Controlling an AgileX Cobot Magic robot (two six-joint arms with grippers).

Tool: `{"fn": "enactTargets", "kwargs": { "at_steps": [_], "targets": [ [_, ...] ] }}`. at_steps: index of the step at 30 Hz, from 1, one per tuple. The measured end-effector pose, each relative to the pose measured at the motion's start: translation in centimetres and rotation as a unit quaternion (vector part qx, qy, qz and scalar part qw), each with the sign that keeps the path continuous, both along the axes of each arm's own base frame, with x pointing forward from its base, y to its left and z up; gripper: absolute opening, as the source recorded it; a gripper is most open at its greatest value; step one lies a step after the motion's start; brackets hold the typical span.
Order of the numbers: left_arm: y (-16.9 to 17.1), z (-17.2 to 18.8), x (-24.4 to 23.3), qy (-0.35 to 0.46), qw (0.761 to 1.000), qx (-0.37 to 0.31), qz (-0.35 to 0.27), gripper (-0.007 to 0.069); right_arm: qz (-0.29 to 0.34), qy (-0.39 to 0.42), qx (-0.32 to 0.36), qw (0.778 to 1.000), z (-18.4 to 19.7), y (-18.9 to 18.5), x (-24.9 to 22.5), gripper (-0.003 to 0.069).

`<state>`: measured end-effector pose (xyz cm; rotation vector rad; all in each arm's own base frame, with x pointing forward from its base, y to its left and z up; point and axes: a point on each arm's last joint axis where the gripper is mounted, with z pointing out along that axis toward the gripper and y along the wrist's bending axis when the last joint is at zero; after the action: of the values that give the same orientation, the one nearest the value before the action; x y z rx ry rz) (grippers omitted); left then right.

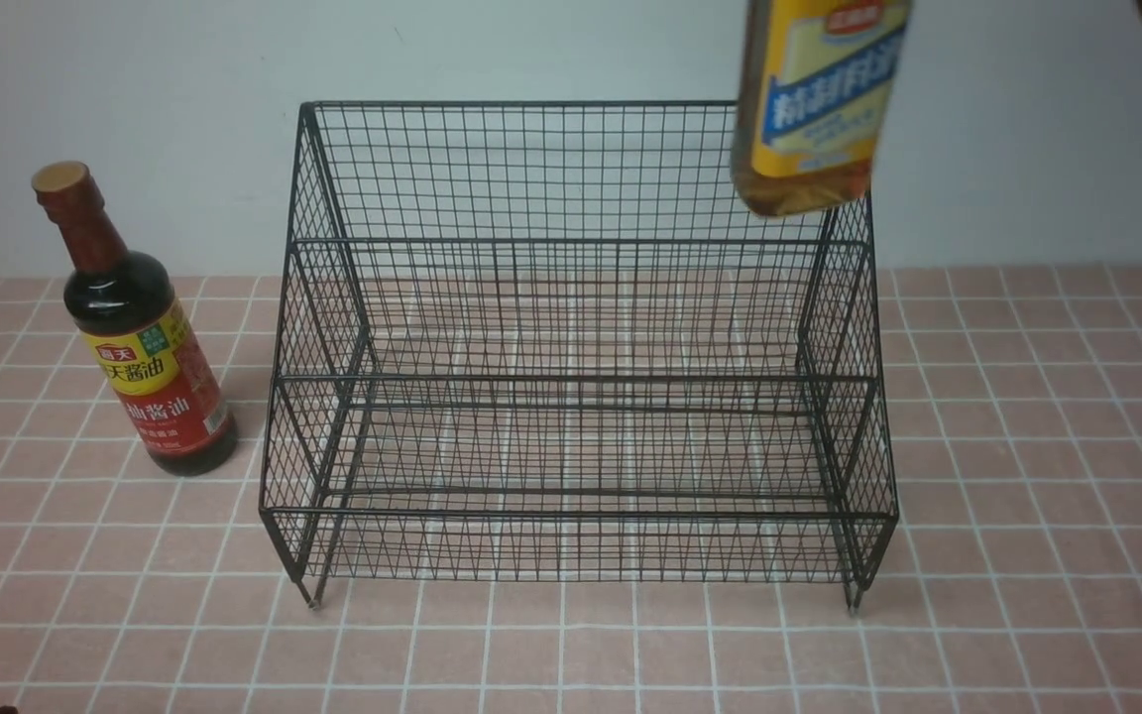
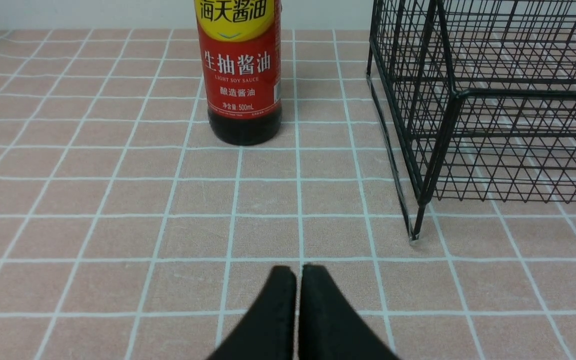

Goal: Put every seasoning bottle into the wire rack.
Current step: Use the right arm to put the condiment bottle back on the shelf

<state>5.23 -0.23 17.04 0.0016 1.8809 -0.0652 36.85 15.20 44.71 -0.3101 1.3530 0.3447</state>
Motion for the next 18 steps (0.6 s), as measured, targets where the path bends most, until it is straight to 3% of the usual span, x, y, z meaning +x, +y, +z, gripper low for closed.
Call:
{"fn": "enactTargets", "kwargs": {
  "at_steps": [8, 18],
  "targets": [
    [0.0, 0.0, 0.0, 0.000, 1.000, 0.000, 0.000, -0.0006, 0.000, 0.027, 0.001, 1.000, -1.7, 0.6, 1.6, 0.0312],
    [0.0, 0.0, 0.0, 0.000, 1.000, 0.000, 0.000, -0.0006, -0.034, 0.129, -0.034, 0.991, -3.8, 0.1, 2.0, 0.0312]
  ]
}}
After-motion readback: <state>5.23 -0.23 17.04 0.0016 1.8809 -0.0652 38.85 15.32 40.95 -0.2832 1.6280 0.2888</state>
